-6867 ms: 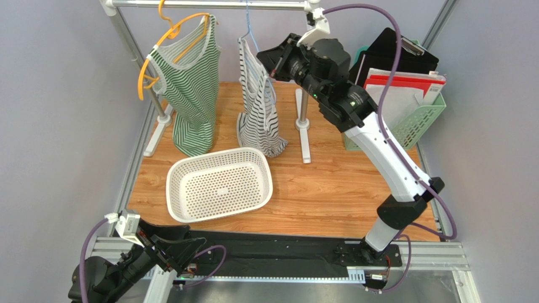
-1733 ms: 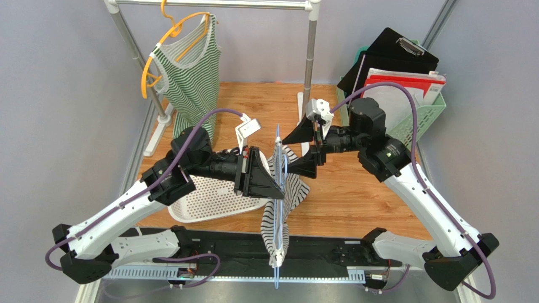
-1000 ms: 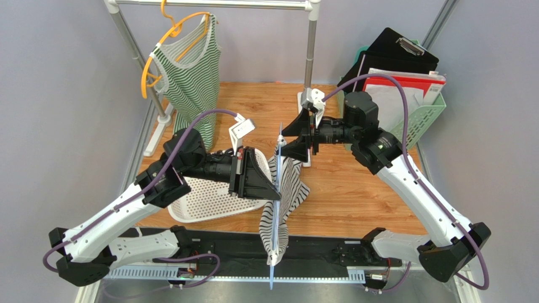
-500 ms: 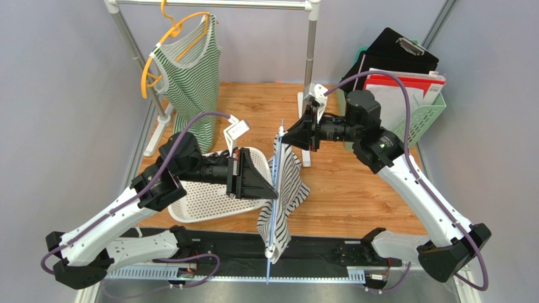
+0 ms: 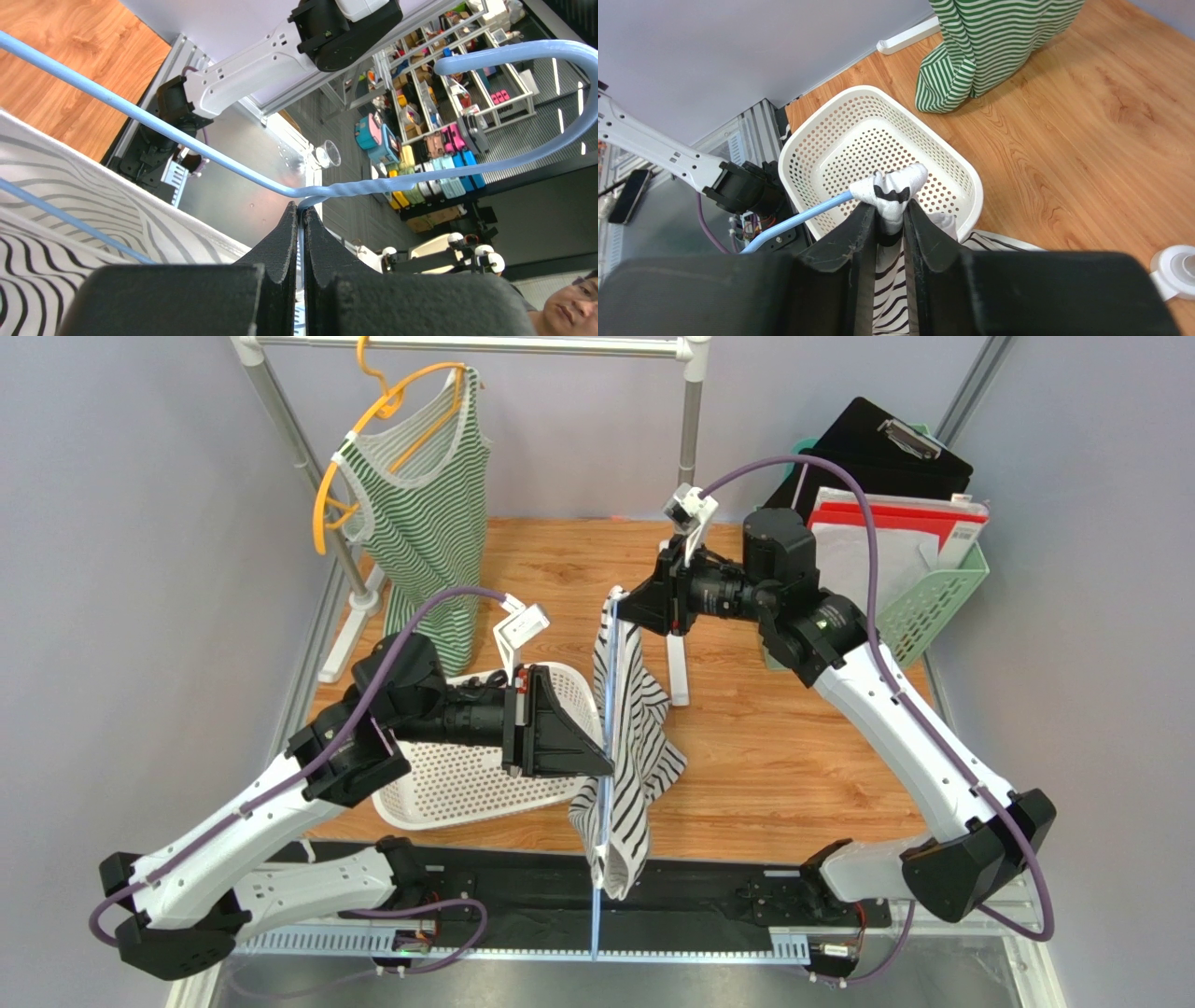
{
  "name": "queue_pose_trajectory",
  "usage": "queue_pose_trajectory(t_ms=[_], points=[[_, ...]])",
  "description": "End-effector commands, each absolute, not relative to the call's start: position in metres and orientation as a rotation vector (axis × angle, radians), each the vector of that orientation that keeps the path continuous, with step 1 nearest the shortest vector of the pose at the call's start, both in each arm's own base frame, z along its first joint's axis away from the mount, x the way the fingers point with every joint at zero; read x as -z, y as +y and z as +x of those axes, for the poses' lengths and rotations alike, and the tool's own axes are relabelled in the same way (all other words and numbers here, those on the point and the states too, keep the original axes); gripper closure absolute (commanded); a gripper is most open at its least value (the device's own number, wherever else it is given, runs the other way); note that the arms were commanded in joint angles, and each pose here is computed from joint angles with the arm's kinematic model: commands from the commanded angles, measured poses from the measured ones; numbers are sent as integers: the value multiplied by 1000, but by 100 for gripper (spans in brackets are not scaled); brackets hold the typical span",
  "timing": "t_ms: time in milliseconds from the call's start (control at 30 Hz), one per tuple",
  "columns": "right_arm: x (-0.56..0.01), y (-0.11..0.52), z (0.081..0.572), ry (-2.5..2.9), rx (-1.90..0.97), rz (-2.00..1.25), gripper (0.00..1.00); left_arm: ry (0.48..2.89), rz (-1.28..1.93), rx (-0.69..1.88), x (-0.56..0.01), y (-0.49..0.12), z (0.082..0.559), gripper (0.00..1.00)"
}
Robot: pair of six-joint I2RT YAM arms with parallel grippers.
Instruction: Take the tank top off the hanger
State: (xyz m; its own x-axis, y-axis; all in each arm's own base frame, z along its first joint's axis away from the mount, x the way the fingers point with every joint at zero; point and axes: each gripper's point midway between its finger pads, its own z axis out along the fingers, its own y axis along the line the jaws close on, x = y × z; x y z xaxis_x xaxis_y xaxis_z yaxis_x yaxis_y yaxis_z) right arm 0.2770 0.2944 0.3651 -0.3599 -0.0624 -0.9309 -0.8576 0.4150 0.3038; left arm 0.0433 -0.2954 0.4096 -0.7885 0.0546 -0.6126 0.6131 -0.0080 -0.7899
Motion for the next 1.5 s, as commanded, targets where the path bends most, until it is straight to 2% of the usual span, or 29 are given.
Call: queue_pose_trajectory(t_ms=[0, 533, 733, 833, 1000, 1033, 1133, 1167, 1233, 1267, 1467], points=[[-385, 284, 299, 1722, -1027, -681, 76, 1778, 737, 1883, -427, -282, 29, 100], [-379, 281, 293, 1832, -1217, -535, 71, 1712, 729, 1858, -439, -288, 38, 100], [-376, 269, 302, 1861, -1192, -444, 85, 1713, 672, 1758, -444, -291, 56, 100], [-372, 261, 311, 1875, -1177, -400, 97, 1705, 631, 1641, -451, -294, 76, 100], [-372, 246, 329, 1886, -1157, -319, 96, 1667, 582, 1455, -462, -304, 114, 100], [-373, 241, 336, 1880, -1152, -302, 94, 1655, 592, 1420, -464, -311, 123, 100], [-383, 233, 344, 1865, -1173, -274, 69, 1646, 602, 1365, -470, -328, 143, 100], [-385, 233, 346, 1866, -1179, -275, 54, 1653, 610, 1357, -470, -332, 146, 100], [-392, 230, 348, 1867, -1166, -266, 42, 1648, 623, 1352, -475, -344, 155, 100], [-394, 227, 348, 1869, -1150, -259, 33, 1635, 631, 1357, -479, -347, 156, 100], [-384, 191, 346, 1935, -892, -153, 20, 1624, 600, 1375, -486, -356, 178, 100]])
